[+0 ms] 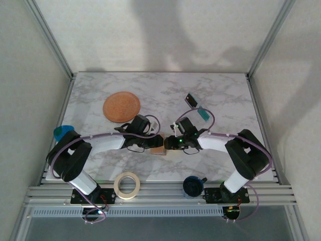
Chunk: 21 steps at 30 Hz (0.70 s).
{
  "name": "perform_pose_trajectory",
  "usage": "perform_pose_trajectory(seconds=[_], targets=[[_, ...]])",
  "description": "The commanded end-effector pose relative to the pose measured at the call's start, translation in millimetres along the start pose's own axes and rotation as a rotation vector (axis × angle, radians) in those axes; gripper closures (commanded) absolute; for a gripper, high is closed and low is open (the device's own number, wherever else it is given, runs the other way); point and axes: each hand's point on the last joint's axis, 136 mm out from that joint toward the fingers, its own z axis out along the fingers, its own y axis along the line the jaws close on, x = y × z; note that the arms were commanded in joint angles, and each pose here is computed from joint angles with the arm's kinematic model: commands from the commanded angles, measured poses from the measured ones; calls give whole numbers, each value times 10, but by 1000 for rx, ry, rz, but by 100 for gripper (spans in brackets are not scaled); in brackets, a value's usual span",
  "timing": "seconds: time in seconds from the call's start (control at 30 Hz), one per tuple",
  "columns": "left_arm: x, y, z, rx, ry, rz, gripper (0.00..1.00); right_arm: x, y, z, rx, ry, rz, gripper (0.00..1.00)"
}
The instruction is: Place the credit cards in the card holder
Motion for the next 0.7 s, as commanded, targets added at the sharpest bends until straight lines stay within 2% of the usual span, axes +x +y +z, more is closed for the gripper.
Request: perform_pose_trajectory(seconds=[0.0,0.2,0.4,0.5,0.67], targets=[[-15,-15,59,6,5,-4,55,-41,-47,-159,26,-24,-2,57],[0,69,95,-25,10,-5,55,-81,-102,-357,73,-51,-19,57],[4,107,77,-36,-2,-15,57,-106,-114,-423,83,-48,-19,68],[-31,121,-15,-63,-38,-16,59,-110,-69,-410,63,-34,-18,78],[-63,88,-159,-77,-78,-8,62,-79,12,-423,20,-19,11,86]])
